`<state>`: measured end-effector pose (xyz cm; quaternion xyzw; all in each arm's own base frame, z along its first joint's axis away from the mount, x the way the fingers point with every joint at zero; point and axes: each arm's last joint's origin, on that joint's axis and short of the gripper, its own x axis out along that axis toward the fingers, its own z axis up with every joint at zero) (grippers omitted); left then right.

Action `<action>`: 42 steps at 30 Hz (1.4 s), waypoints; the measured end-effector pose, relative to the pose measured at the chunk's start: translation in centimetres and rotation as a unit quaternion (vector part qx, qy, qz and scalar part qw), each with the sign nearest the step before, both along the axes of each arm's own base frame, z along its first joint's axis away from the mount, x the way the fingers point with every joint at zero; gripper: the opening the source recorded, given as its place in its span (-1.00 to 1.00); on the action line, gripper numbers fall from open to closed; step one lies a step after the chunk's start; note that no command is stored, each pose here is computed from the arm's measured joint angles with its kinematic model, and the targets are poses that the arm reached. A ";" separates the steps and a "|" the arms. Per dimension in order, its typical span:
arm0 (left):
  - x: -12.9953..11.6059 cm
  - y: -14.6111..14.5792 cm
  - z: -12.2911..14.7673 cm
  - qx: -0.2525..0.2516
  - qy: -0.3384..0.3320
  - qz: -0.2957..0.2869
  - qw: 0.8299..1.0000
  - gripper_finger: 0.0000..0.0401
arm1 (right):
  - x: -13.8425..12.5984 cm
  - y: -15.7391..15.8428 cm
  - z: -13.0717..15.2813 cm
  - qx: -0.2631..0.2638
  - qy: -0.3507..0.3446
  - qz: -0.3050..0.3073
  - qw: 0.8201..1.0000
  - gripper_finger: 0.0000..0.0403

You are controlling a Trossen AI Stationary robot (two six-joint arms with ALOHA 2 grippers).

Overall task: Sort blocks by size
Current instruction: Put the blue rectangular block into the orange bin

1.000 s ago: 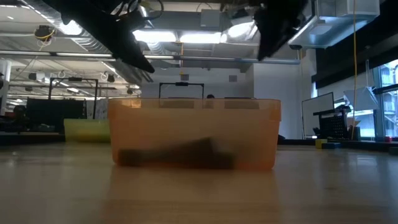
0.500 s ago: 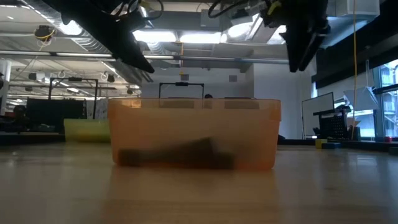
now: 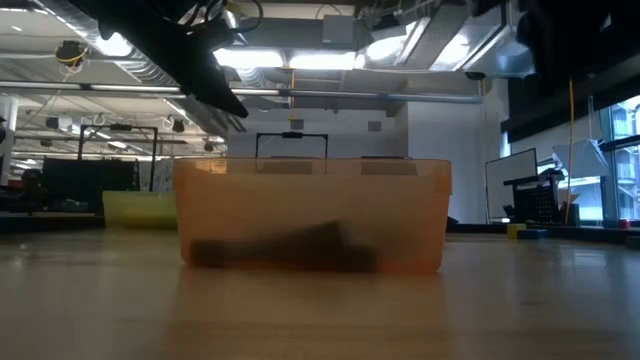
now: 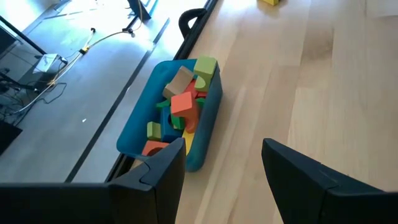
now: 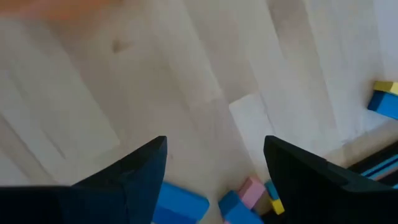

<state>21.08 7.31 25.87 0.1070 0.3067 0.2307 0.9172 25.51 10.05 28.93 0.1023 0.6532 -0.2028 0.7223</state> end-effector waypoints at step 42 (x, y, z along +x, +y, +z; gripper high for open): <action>-0.1 0.0 -0.2 0.000 0.016 -0.002 1.000 -0.02 | -6.7 6.1 -13.0 0.005 0.049 0.026 0.998 0.33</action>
